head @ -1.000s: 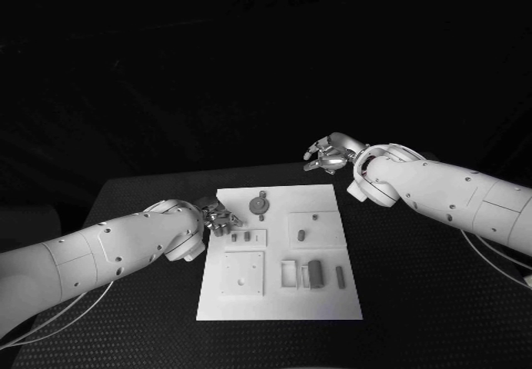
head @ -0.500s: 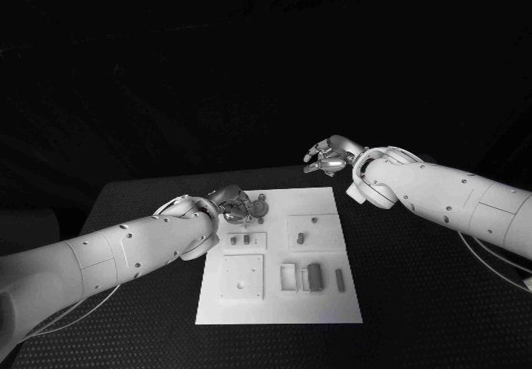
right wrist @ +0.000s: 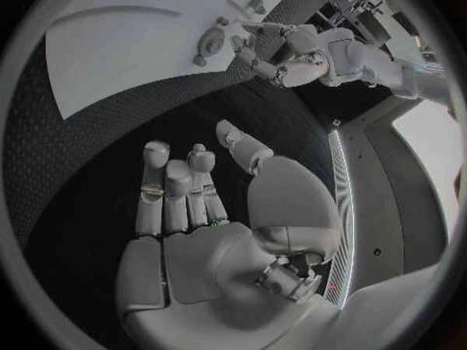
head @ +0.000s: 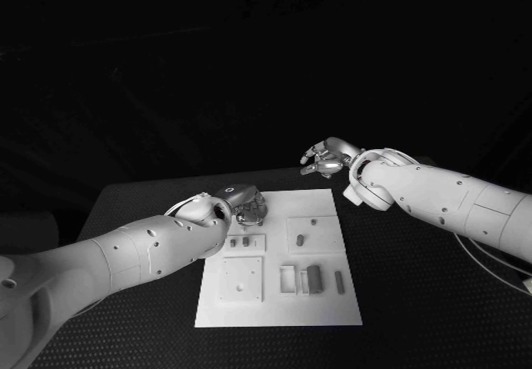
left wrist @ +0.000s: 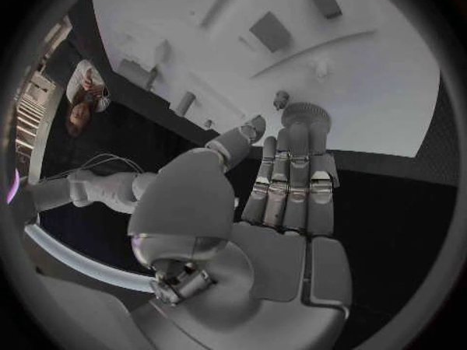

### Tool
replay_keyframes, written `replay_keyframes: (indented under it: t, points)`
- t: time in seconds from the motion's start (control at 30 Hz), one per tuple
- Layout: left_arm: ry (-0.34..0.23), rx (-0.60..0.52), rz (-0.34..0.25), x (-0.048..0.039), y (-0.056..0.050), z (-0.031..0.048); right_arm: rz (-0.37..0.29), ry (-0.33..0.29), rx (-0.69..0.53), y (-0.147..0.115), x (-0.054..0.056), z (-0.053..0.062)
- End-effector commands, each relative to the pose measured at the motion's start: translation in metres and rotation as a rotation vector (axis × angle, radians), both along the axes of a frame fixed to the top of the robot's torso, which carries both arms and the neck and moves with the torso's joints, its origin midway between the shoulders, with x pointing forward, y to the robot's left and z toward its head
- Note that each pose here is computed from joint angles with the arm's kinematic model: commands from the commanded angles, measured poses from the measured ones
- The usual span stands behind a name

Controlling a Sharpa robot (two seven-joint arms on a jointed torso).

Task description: Assemble the parts on the task board

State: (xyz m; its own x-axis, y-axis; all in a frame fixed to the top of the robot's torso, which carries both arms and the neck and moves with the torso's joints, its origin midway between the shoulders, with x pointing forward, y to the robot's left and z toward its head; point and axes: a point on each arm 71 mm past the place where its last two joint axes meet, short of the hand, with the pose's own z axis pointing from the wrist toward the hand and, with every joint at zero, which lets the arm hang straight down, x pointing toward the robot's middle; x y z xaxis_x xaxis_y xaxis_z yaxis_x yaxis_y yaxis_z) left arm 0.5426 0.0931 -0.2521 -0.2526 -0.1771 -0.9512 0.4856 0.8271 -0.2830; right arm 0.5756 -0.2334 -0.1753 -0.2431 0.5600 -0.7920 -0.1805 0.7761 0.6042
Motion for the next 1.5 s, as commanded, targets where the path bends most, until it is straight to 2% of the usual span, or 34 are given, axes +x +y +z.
replay_keyframes:
  t: [0.03,0.23,0.57,0.8,1.1,1.5]
  points:
    - [-0.037,0.066,-0.028,0.0001,-0.003,-0.0034,0.013,-0.006,0.004,0.002,0.0,0.001]
    - [-0.012,0.106,-0.038,-0.0008,-0.004,-0.0117,0.015,-0.005,0.004,0.003,0.0,0.001]
    - [0.013,0.125,-0.036,-0.0004,-0.004,-0.0175,0.017,-0.005,0.005,0.004,0.0,0.001]
    - [0.031,0.129,-0.055,-0.0032,-0.006,-0.0223,0.017,-0.005,0.005,0.005,0.0,0.0]
    - [0.035,0.128,-0.059,-0.0037,-0.007,-0.026,0.019,-0.004,0.005,0.006,0.0,0.0]
    - [0.033,0.12,-0.07,-0.0049,-0.007,-0.0257,0.019,-0.001,0.004,0.005,0.0,0.0]
